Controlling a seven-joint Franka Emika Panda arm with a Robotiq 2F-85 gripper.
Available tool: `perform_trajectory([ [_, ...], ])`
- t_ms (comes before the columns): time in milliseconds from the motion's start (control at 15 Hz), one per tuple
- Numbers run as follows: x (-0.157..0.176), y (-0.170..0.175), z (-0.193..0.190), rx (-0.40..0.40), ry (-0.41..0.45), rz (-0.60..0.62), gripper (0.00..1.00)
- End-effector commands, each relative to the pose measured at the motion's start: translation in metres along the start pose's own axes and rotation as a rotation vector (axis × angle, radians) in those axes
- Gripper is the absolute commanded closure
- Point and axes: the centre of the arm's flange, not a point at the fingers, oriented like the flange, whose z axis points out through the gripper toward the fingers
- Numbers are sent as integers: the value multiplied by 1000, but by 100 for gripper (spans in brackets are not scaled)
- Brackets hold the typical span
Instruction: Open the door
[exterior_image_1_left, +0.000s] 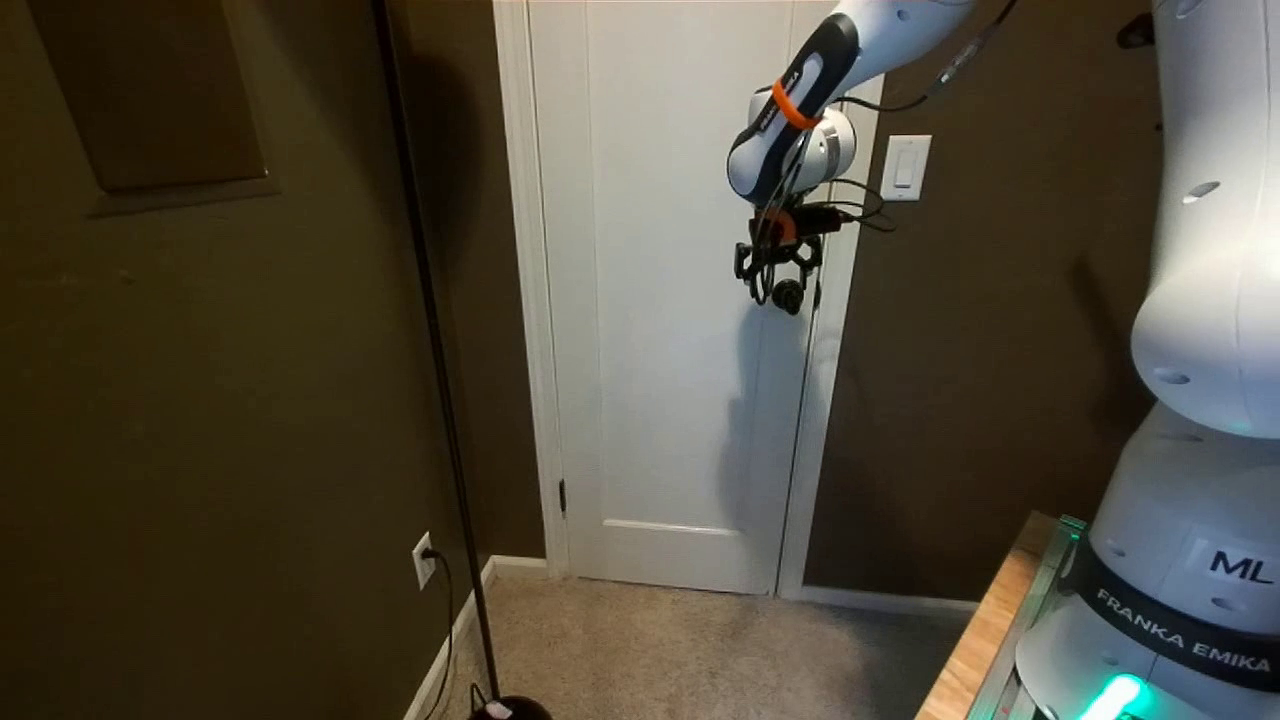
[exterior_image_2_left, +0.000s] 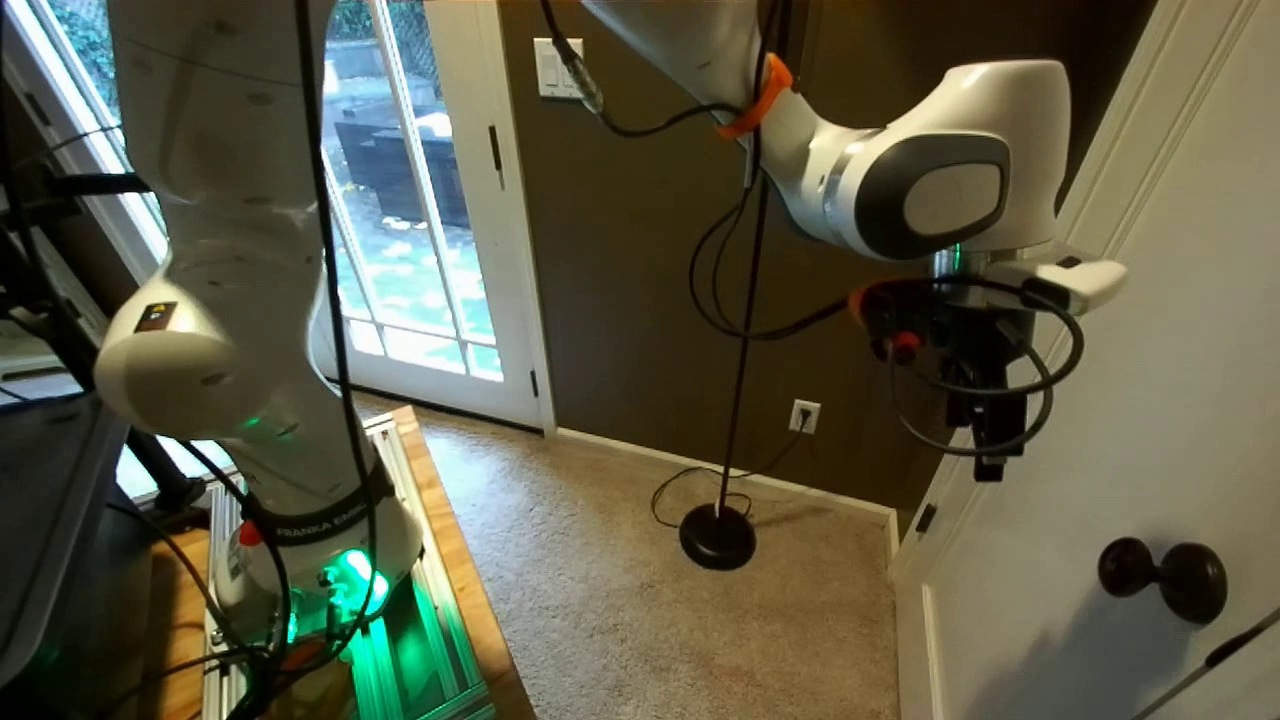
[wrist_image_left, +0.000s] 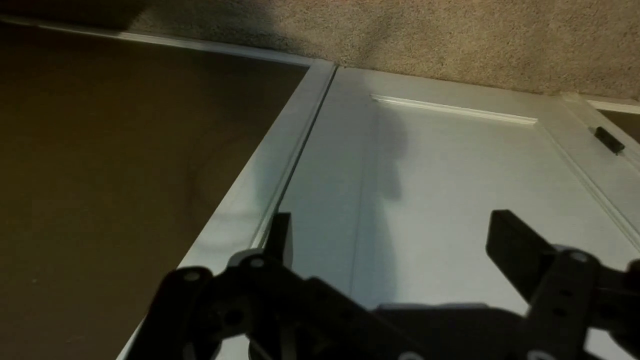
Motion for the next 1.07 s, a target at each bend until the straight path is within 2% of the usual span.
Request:
perform_trajectory([
  [0,29,15,18,38,3,-8,0],
  [67,9,11,8,11,-5,-6,0],
  [533,18,15,15,17,-1,-6,0],
  [600,23,12,21,21,23,4,0],
  [1000,62,11,38,-7,28,66,0],
])
